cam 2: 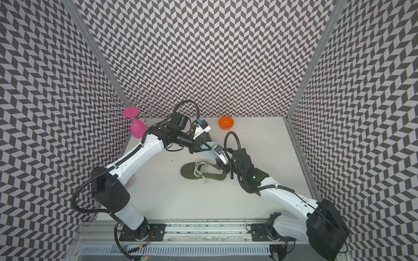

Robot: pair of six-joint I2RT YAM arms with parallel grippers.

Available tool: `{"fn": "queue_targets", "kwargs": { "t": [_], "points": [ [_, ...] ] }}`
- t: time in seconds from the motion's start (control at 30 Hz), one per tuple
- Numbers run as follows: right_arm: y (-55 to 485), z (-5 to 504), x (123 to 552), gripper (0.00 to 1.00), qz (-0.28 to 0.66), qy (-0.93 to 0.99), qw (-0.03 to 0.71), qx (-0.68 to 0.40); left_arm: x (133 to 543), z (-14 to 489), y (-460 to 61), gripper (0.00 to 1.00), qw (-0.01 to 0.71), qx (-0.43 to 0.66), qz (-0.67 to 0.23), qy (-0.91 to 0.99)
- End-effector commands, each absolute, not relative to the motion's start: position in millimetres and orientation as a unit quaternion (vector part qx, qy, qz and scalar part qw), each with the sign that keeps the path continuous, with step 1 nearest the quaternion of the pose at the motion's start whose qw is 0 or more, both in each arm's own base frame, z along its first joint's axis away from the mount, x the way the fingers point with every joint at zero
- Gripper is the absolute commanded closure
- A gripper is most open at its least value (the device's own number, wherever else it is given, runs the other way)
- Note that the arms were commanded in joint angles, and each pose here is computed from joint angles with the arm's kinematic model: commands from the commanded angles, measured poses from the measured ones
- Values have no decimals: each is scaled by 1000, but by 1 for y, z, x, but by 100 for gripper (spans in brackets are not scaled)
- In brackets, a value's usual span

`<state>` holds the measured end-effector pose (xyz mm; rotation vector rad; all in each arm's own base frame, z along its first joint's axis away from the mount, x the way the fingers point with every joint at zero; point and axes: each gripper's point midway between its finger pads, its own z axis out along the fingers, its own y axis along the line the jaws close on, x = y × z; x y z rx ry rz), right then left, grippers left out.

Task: Insert the insole into the shoe
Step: Pick up the insole from the center of the board.

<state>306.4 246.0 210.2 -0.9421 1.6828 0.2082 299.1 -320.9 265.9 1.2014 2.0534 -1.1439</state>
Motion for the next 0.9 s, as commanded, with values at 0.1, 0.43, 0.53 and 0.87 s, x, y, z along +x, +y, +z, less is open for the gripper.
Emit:
{"fn": "queue_targets", "kwargs": {
  "t": [0.1, 0.43, 0.53, 0.87],
  "points": [
    [248, 245, 307, 46, 113, 688, 612, -373, 299, 271, -319, 100, 255, 433, -418, 757],
    [243, 241, 310, 62, 107, 704, 604, -358, 325, 267, -315, 67, 274, 378, -392, 793],
    [242, 237, 311, 62, 104, 709, 600, -356, 329, 274, -315, 62, 284, 368, -394, 793],
    [240, 222, 329, 68, 73, 744, 570, -341, 360, 340, -278, 47, 374, 260, -397, 797]
  ]
}}
